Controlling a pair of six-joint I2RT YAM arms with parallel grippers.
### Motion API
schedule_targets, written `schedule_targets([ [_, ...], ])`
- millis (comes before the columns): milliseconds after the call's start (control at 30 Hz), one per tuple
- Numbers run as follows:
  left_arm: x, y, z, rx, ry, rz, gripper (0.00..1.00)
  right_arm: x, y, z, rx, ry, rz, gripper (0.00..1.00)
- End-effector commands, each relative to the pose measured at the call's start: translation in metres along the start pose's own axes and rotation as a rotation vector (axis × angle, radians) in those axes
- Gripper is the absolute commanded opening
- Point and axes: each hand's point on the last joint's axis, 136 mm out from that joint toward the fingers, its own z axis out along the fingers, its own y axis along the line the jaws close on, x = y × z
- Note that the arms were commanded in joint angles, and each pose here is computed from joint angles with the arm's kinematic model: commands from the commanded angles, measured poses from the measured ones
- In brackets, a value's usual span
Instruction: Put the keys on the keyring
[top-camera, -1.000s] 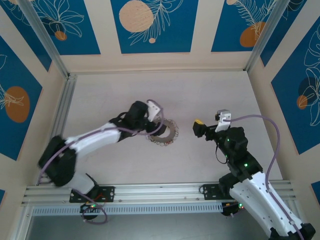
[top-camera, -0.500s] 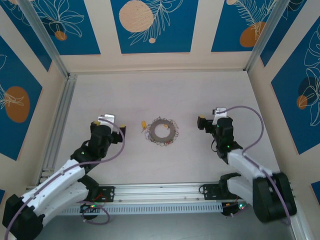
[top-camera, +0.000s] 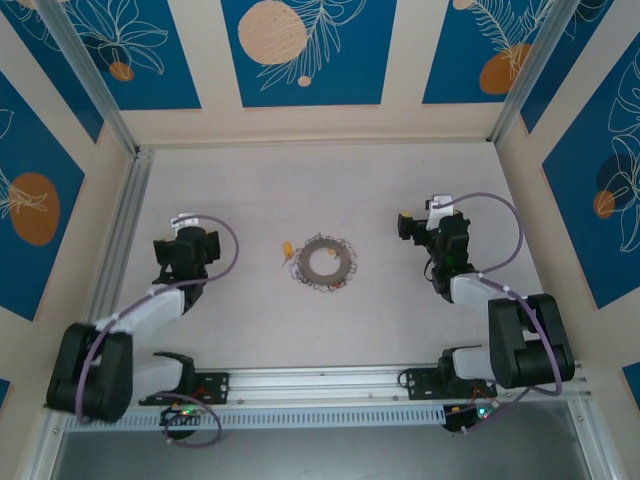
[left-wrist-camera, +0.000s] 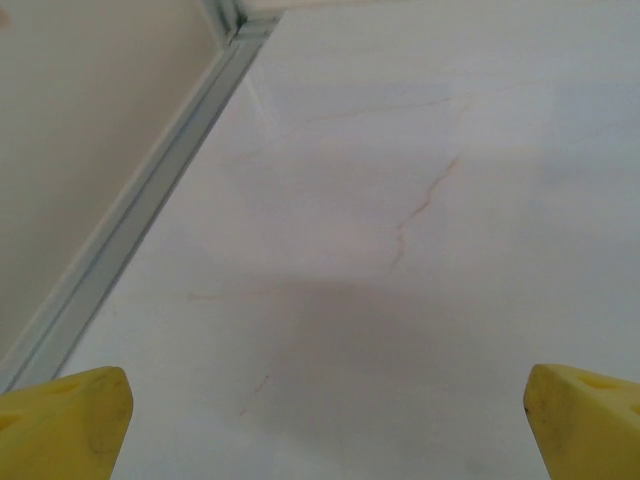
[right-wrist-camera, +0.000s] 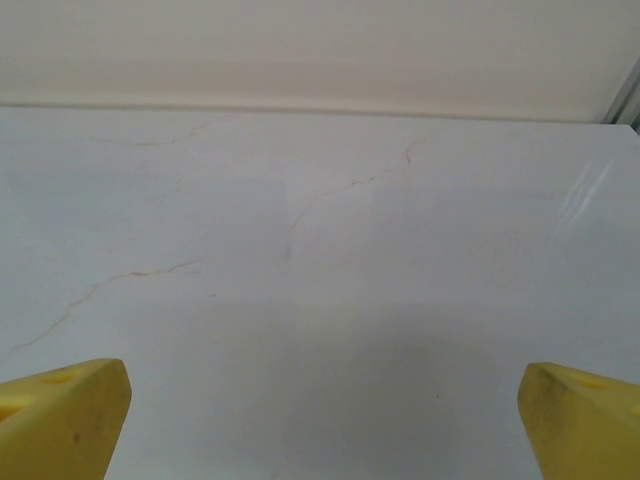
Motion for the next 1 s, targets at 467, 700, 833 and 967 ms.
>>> schedule_targets([
  [467,-0.011,-0.036,0.034,0.259,-0.246,-0.017,1.00,-0.015,-0.005,0.011,-0.030,0.048,0.081,0.99],
  [700,-0.009,-0.037,0.035,0.256,-0.212,-0.009,1.00,-0.022,-0.003,0.001,-0.033,-0.055,0.058,0.99],
  [833,-0.008,-0.037,0.035,0.255,-0.210,-0.008,1.00,-0.026,0.000,-0.003,-0.052,-0.104,0.045,0.99],
  [967,-0.009,-0.037,0.035,0.255,-0.215,-0.009,1.00,-0.025,0.001,-0.001,-0.066,-0.084,0.050,0.99],
])
